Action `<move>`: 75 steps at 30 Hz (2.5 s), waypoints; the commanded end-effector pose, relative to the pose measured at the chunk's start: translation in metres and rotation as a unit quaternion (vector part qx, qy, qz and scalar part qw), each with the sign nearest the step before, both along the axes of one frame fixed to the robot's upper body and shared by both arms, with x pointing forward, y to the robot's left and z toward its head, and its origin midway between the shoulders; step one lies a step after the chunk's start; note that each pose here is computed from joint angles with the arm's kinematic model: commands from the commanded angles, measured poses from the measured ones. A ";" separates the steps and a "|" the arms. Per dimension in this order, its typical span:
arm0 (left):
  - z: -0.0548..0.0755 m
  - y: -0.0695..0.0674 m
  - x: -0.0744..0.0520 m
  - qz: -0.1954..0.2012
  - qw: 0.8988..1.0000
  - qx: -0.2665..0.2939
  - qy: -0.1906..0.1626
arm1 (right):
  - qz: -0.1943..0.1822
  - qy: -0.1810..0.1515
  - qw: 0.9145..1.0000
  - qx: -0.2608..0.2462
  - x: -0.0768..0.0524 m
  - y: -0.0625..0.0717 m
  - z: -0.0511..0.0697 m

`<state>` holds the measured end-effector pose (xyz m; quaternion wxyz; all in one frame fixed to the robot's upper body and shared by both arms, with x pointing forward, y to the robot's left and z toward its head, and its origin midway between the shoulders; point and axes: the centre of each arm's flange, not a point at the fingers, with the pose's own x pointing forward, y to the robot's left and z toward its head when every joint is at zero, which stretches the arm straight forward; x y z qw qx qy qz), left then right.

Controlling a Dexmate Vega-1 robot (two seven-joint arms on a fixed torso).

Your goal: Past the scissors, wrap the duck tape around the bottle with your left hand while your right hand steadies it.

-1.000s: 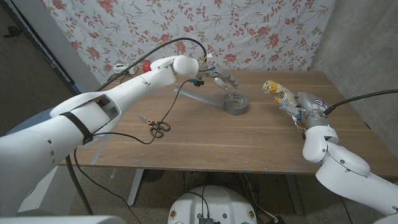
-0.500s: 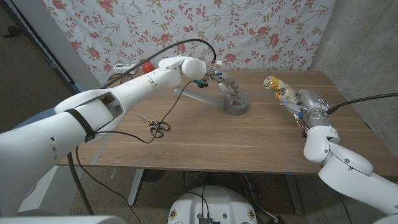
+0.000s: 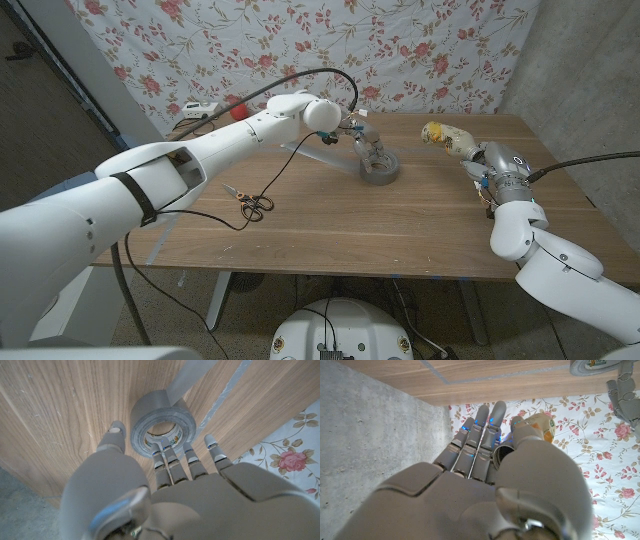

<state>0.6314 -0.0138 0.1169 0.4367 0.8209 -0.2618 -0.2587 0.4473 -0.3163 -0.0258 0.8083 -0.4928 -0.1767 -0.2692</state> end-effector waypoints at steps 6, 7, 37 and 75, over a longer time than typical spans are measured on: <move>-0.025 -0.007 0.007 0.019 0.997 0.047 -0.055 | 0.013 -0.003 1.000 -0.004 0.008 -0.002 0.008; -0.026 -0.006 0.007 0.016 0.997 0.045 -0.056 | 0.013 -0.002 1.000 -0.003 0.009 -0.002 0.009; -0.026 -0.008 0.013 0.021 0.997 0.050 -0.055 | 0.007 0.193 0.981 -0.034 0.046 0.000 -0.001; -0.023 -0.012 0.006 0.012 0.997 0.046 -0.057 | -0.036 0.431 0.898 -0.082 0.064 0.001 -0.009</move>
